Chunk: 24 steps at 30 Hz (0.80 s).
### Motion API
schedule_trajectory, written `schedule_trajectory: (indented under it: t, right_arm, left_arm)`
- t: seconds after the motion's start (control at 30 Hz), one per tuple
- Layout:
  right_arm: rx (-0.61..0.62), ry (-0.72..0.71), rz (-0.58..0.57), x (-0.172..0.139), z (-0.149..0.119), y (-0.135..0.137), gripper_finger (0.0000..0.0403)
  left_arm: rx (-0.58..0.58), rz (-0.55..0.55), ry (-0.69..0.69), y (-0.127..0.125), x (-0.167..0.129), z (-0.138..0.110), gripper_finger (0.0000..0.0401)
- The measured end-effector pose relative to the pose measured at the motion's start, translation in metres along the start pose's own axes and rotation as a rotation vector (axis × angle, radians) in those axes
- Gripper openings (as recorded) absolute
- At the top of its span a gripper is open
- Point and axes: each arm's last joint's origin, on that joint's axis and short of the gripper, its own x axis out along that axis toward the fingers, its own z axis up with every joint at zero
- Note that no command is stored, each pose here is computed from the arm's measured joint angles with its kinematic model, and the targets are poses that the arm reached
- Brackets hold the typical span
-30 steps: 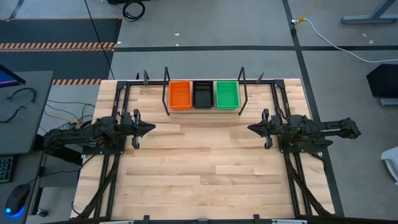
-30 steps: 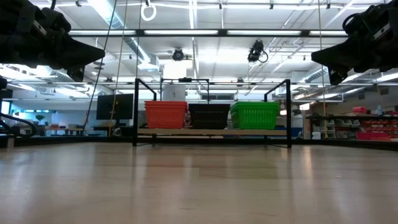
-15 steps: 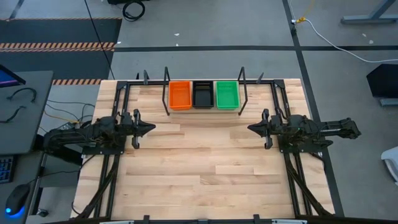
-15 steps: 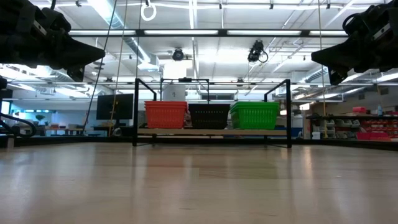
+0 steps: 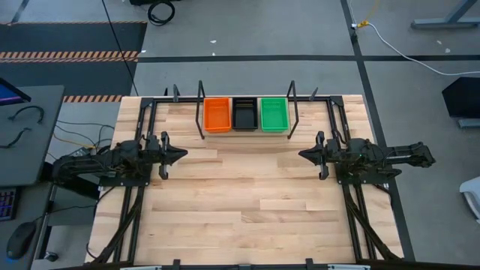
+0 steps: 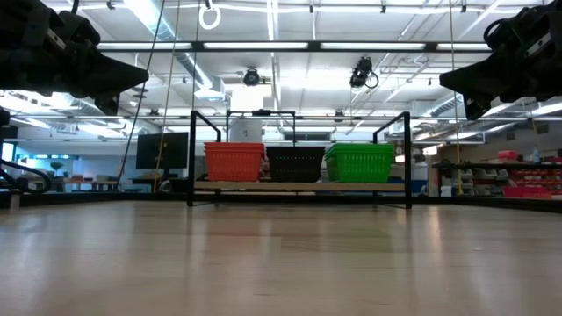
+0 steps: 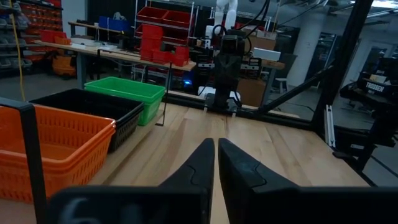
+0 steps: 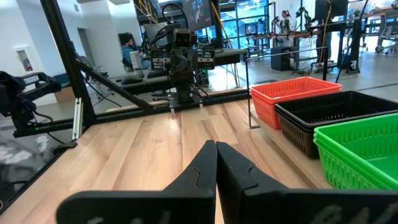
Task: Stack baskets on shelf by color
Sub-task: Return to Home Position
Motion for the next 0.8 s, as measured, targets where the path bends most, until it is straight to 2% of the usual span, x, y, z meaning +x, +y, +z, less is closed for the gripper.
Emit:
schedule_trajectory:
  t: [0.23,0.6,0.8]
  right_arm:
    - [0.000,0.000,0.000,0.0000,0.0000,0.0000,0.0005]
    - [0.000,0.000,0.000,0.0000,0.0000,0.0000,0.0005]
    - [0.000,0.000,0.000,0.0000,0.0000,0.0000,0.0005]
  left_arm:
    - [0.000,0.000,0.000,0.0000,0.0000,0.0000,0.0019]
    - [0.000,0.000,0.000,0.0000,0.0000,0.0000,0.0031]
    - [0.000,0.000,0.000,0.0000,0.0000,0.0000,0.0025]
